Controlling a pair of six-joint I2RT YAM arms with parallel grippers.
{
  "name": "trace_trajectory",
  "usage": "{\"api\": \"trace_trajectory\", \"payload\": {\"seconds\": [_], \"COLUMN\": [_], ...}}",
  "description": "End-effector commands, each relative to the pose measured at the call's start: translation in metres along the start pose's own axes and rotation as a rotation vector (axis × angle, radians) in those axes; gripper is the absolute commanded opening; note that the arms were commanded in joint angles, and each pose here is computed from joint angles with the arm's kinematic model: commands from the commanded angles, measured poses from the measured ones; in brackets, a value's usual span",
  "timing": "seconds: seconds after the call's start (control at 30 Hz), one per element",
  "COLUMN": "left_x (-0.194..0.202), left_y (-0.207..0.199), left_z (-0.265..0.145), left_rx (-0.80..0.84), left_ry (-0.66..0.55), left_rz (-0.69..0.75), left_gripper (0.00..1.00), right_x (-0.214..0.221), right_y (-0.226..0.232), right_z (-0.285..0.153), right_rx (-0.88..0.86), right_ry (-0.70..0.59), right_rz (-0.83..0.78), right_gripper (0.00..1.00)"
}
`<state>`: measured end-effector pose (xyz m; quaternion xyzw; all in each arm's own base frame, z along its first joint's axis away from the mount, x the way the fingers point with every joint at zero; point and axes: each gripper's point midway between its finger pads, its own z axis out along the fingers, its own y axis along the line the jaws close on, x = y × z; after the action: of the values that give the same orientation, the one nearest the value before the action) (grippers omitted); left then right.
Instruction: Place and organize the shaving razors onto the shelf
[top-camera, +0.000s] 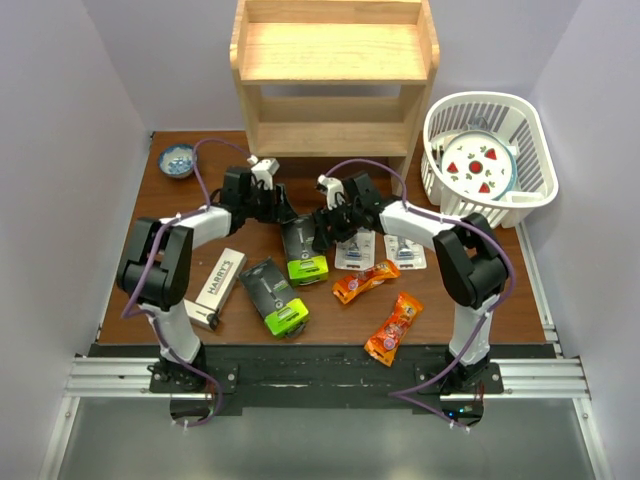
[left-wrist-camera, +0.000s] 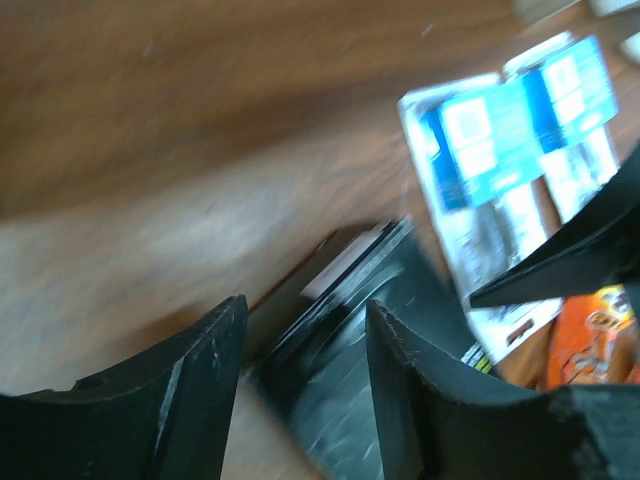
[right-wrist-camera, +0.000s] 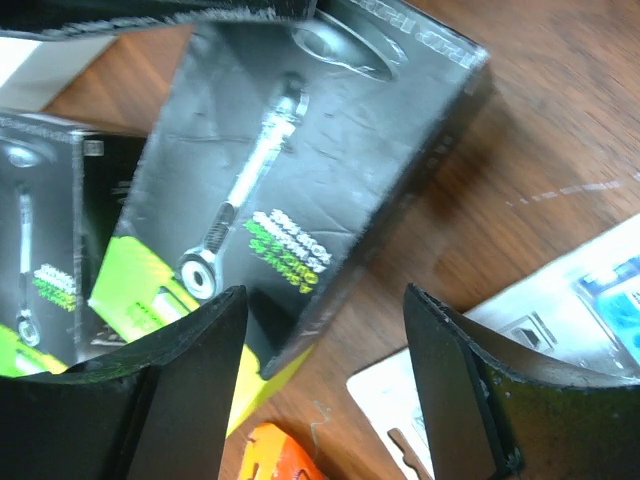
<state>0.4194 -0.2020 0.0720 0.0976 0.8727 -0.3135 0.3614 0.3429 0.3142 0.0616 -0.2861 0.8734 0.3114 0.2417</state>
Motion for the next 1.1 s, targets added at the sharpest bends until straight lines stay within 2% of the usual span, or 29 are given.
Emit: {"api": "trace_trajectory", "payload": {"seconds": [0.0,0.03,0.1,0.13,0.2,0.23,0.27,0.3,0.4,0.57,0.67,0.73,0.77,0.8,0.87,0.9,0.97,1.0,1.07], "left_x": [-0.064,-0.061,-0.074,-0.065,-0.070,-0.042,-0.036,-0.008,0.036,0.054,0.056,0.044,0.050,0.034,0.032,0.011,0.005,-0.018,-0.027], "left_y": [-0.040,-0.032,-0.032,-0.024,-0.039,-0.041,-0.049,-0.048,-0.036,-0.029,-0.018,-0.023,-0.022,-0.030,-0.035,-0.042,-0.045,-0.051,-0.050], "left_z": [-0.002,-0.005,-0.028,-0.037,-0.063,-0.068,-0.076,-0.078,-0.077,-0.064,-0.052,-0.041,-0.031,-0.023,-0.004,0.004,0.022,0.028,0.039], "left_rx": [0.108,0.052,-0.022,-0.082,-0.071,-0.056,-0.025,-0.016,-0.048,-0.050,-0.085,-0.044,-0.033,0.003,0.036,0.060,0.083,0.101,0.106], "left_ry": [-0.172,-0.147,-0.174,-0.147,-0.187,-0.113,-0.104,-0.028,0.066,0.086,0.095,0.060,0.080,0.041,0.047,0.011,0.021,-0.019,-0.027], "left_rz": [0.083,0.057,0.048,0.012,0.015,-0.011,-0.008,-0.037,-0.105,-0.113,-0.128,-0.119,-0.128,-0.120,-0.114,-0.088,-0.070,-0.047,-0.037], "left_gripper": [0.58,0.59,0.64,0.65,0.68,0.69,0.69,0.69,0.69,0.69,0.69,0.68,0.67,0.66,0.62,0.61,0.56,0.55,0.53], "right_x": [-0.007,-0.007,-0.008,-0.009,-0.014,-0.016,-0.018,-0.019,-0.021,-0.028,-0.026,-0.025,-0.021,-0.020,-0.019,-0.021,-0.022,-0.023,-0.023], "right_y": [-0.014,-0.016,-0.032,-0.035,-0.040,-0.043,-0.045,-0.049,-0.060,-0.079,-0.086,-0.089,-0.091,-0.091,-0.090,-0.089,-0.087,-0.087,-0.085], "right_z": [-0.003,0.000,0.008,0.011,0.016,0.017,0.018,0.022,0.030,0.034,0.031,0.026,0.025,0.024,0.021,0.019,0.015,0.013,0.010], "right_rx": [0.091,0.108,0.179,0.192,0.201,0.209,0.212,0.216,0.221,0.208,0.207,0.212,0.216,0.219,0.219,0.214,0.215,0.219,0.222], "right_ry": [-0.028,-0.029,-0.048,-0.058,-0.084,-0.096,-0.102,-0.112,-0.120,-0.119,-0.116,-0.122,-0.120,-0.120,-0.123,-0.129,-0.136,-0.140,-0.141], "right_rz": [0.043,0.062,0.139,0.166,0.238,0.265,0.294,0.346,0.423,0.457,0.471,0.477,0.481,0.484,0.484,0.481,0.481,0.481,0.482], "right_gripper": [0.61,0.52,0.47,0.45,0.38,0.35,0.33,0.32,0.29,0.25,0.25,0.25,0.25,0.25,0.25,0.25,0.25,0.26,0.29]}}
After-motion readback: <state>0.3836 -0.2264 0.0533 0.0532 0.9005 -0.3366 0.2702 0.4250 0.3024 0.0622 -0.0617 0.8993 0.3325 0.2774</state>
